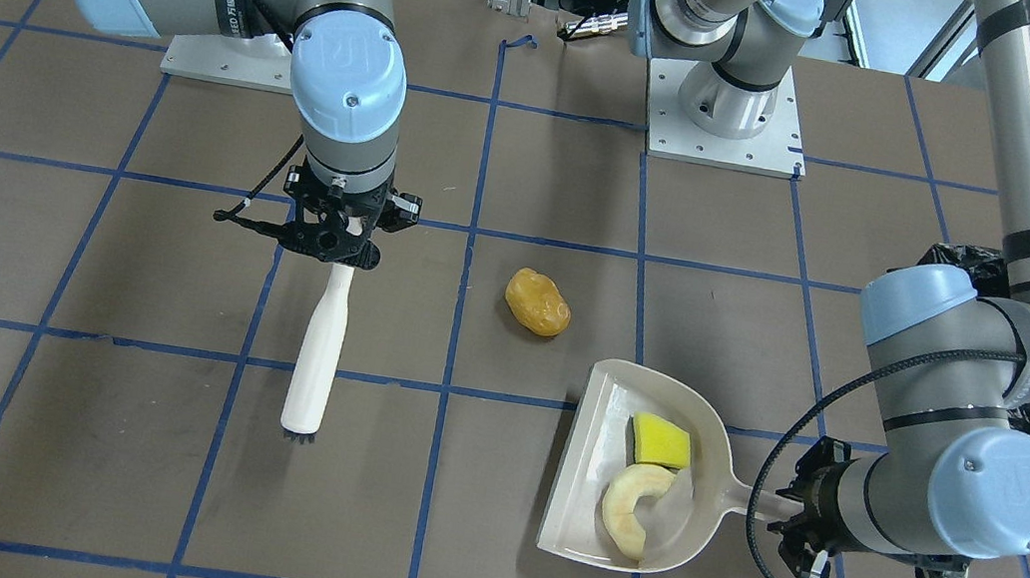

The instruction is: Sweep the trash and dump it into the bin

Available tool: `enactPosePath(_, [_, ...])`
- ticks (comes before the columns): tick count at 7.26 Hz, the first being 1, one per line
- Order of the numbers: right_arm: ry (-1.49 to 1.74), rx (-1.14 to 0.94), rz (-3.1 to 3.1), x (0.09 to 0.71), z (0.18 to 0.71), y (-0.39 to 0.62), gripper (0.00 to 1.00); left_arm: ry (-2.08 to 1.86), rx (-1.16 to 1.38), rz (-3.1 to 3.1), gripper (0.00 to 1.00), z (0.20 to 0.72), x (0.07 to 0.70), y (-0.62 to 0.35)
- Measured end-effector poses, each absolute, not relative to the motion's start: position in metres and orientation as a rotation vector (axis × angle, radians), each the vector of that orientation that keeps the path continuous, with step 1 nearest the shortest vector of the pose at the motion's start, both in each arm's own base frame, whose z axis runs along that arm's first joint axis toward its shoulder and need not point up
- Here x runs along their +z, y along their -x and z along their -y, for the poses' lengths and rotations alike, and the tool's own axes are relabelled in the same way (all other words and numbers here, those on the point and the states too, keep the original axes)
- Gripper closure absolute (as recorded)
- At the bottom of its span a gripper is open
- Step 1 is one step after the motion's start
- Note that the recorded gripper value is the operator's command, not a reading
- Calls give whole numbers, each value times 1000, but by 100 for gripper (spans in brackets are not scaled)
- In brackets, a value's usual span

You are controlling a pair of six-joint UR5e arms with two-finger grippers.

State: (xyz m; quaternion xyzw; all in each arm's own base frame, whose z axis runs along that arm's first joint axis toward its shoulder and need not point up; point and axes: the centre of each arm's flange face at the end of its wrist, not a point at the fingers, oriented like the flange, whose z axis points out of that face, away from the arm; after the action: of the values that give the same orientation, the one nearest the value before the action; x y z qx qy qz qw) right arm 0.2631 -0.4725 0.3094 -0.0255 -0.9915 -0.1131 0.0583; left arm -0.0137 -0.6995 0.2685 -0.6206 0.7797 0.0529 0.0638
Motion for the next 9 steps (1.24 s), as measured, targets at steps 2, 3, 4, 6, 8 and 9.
enactPosePath(2, [73,-346,3005,309,472,-263,90,1836,194,-2378,100,677,265,-4])
enactPosePath(3, [72,-346,3006,309,472,-263,90,1832,193,-2385,100,664,258,-13])
enactPosePath(4, [70,-345,3007,309,472,-263,90,1835,178,-2389,100,651,250,-17])
enactPosePath(6, [19,-346,3012,310,471,-263,91,1836,125,-2386,100,625,239,-18])
enactPosePath(8, [-12,-349,3013,309,471,-264,91,1832,95,-2369,100,609,248,-19])
enactPosePath(9, [-15,-353,3013,308,471,-264,91,1839,106,-2355,100,602,253,-19])
